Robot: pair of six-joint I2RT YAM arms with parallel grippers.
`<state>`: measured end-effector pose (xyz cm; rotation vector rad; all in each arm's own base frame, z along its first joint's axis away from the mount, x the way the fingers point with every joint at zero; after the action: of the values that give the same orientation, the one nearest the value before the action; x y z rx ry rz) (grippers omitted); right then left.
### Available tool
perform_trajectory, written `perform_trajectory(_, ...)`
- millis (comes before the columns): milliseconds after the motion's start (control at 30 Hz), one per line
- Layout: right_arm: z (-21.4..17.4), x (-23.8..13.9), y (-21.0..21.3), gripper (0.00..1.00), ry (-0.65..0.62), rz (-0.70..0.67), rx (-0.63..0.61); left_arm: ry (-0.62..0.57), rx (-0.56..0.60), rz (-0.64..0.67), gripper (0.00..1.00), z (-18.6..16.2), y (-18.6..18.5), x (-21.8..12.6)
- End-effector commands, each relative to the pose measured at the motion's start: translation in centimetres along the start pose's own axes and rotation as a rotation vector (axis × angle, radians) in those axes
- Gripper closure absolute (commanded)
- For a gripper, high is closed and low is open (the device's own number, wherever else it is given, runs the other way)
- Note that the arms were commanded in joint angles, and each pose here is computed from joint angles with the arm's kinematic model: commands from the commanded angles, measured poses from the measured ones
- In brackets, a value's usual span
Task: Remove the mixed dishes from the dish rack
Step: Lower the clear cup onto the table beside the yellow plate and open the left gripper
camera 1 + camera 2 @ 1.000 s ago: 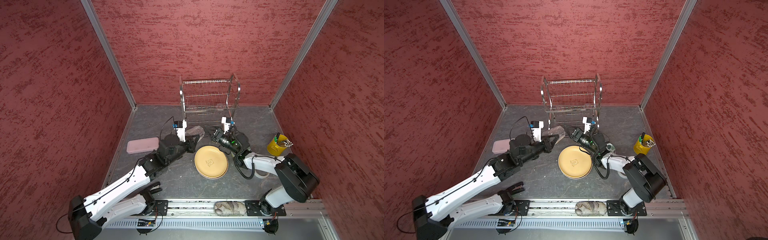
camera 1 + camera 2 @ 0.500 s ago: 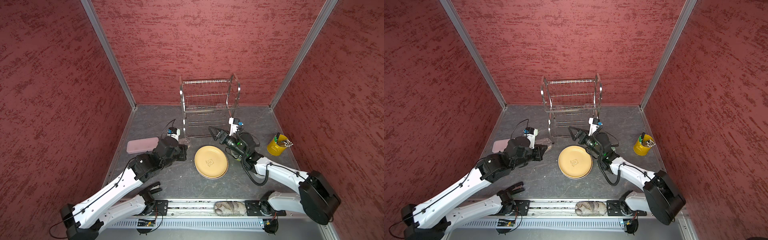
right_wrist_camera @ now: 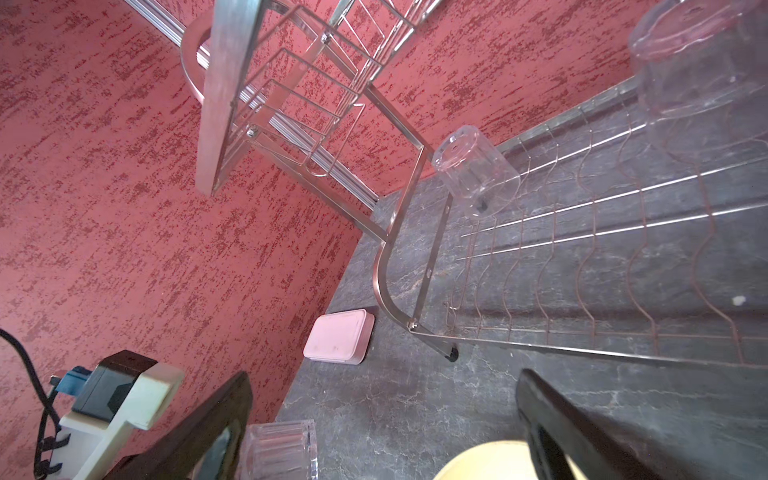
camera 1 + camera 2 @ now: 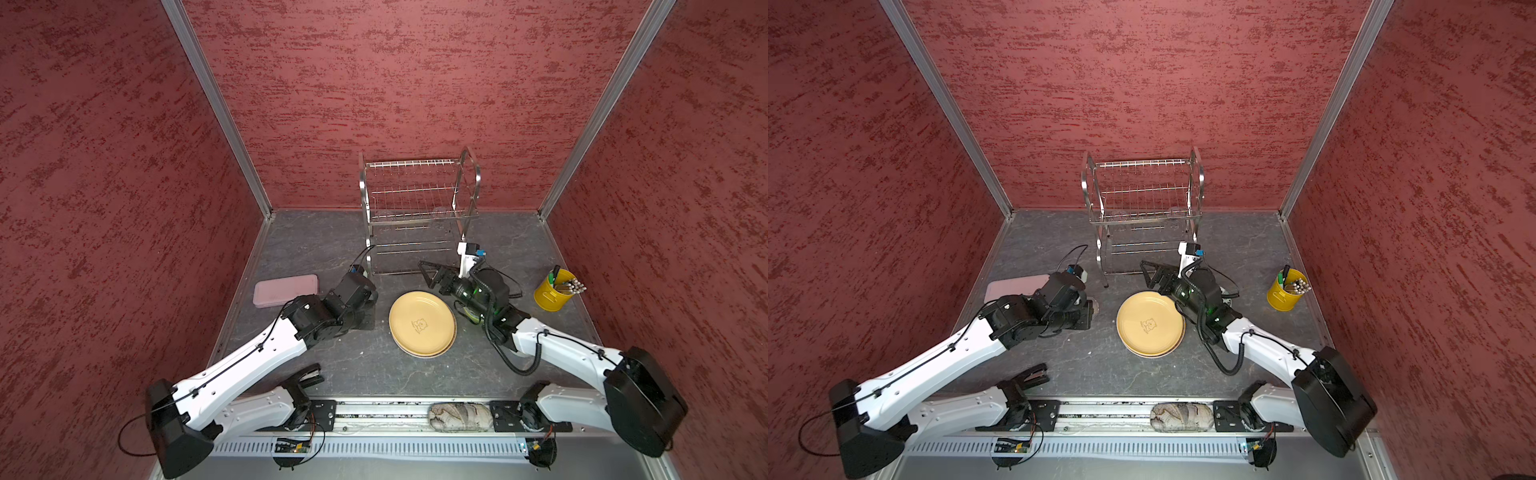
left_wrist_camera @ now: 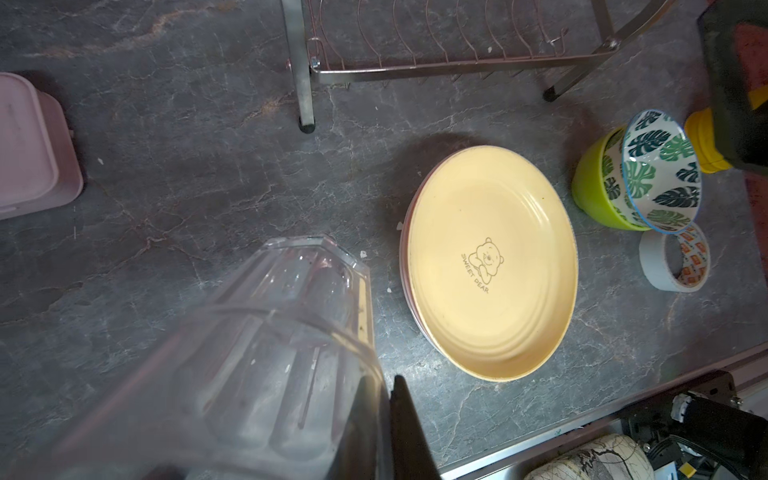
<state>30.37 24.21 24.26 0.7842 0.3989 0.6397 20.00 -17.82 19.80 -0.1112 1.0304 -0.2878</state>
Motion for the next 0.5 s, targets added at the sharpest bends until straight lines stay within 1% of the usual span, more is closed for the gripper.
perform_trajectory(0, 0.7, -1.1, 0.4, 0.01, -0.041, -0.011, -0.031, 0.059, 0.004, 0.003, 0.93, -0.5, -0.4, 0.6)
perform_trajectory(133, 1.4, -2.2, 1.1, 0.01, -0.067, -0.012, -0.064, 0.135, 0.02, 0.032, 0.95, -1.6, -0.6, 2.1)
perform_trajectory(367, 1.3, -3.6, 0.9, 0.01, -0.081, -0.025, -0.083, 0.176, 0.039, 0.053, 0.94, -1.9, -0.8, 2.9)
perform_trajectory(467, 0.8, -3.9, 0.7, 0.01, -0.069, -0.033, -0.081, 0.217, 0.047, 0.053, 0.93, -2.3, -1.1, 3.4)
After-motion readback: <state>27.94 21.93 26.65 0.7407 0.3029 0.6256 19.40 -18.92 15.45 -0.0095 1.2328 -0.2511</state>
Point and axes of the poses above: each gripper's point midway between its finger pads, its own x axis out along the fingers, its own y axis along the line the jaws close on, z = x × y, the point moved 2 cm from there along -x, back along the fingers, and after that the axes turned 2 degrees about x, right-handed, at the moved point
